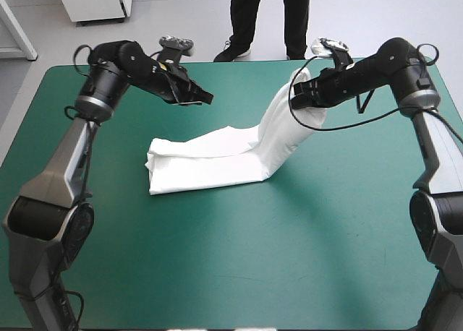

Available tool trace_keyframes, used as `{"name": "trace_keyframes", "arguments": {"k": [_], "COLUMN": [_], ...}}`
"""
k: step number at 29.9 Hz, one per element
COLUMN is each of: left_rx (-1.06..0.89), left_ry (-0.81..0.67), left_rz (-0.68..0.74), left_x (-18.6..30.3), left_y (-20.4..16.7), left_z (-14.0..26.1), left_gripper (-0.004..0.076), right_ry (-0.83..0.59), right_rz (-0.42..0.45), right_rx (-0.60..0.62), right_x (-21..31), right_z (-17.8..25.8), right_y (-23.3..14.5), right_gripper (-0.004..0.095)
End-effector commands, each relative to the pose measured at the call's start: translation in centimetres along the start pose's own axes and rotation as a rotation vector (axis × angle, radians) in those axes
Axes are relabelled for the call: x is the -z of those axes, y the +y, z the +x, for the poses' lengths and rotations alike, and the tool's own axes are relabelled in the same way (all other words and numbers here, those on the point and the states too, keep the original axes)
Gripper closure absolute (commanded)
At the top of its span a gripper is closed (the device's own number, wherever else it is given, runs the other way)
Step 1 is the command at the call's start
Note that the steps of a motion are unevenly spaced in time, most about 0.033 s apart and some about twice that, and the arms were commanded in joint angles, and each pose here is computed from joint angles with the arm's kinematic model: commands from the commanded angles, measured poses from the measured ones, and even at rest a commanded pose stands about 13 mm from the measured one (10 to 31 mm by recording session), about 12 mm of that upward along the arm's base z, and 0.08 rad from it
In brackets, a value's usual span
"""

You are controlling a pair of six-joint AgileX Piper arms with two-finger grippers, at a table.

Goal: Fold the cloth

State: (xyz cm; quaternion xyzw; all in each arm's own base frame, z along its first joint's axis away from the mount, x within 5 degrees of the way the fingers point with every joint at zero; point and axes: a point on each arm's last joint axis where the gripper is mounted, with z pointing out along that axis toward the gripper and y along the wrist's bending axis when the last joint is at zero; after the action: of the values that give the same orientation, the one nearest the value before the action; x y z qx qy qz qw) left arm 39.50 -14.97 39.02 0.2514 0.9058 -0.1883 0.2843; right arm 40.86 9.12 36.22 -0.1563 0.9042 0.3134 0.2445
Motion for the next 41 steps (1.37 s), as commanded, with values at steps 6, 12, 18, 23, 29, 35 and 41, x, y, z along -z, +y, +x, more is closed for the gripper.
{"name": "trace_keyframes", "arguments": {"k": [6, 12, 18, 23, 29, 35, 41], "left_rx": [-0.026, -0.044, -0.061, -0.054, -0.044, -0.050, -0.051], "left_ry": [-0.221, -0.295, -0.334, -0.306, -0.280, -0.289, -0.293], "left_rz": [-0.102, -0.119, -0.146, -0.154, -0.150, -0.149, -0.150], "left_x": [13.2, 16.8, 19.0, 19.1, 18.9, 19.5, 19.7], "left_y": [-2.8, -4.4, -5.3, -5.4, -5.5, -5.8, -6.0], "left_z": [0.7, 1.6, 2.5, 3.6, 4.6, 5.0, 5.2], "left_gripper": [0.0733, 0.0733, 0.0733, 0.0733, 0.0733, 0.0733, 0.0733], "right_ry": [-0.085, -0.074, -0.012, 0.007, 0.009, 0.057, 0.145], "right_rz": [-0.111, -0.155, -0.197, -0.244, -0.289, -0.340, -0.392], "right_rx": [0.113, 0.137, 0.152, 0.190, 0.213, 0.228, 0.183], "right_x": [0.1, -2.8, -7.2, -10.2, -12.4, -13.9, -15.0], "right_z": [-0.6, -0.3, 0.3, 0.3, 0.0, 0.0, 0.6], "right_y": [7.5, 10.0, 11.5, 13.6, 15.6, 16.1, 15.9], "right_gripper": [0.0923, 0.0923, 0.0923, 0.0923, 0.0923, 0.0881, 0.0571]}}
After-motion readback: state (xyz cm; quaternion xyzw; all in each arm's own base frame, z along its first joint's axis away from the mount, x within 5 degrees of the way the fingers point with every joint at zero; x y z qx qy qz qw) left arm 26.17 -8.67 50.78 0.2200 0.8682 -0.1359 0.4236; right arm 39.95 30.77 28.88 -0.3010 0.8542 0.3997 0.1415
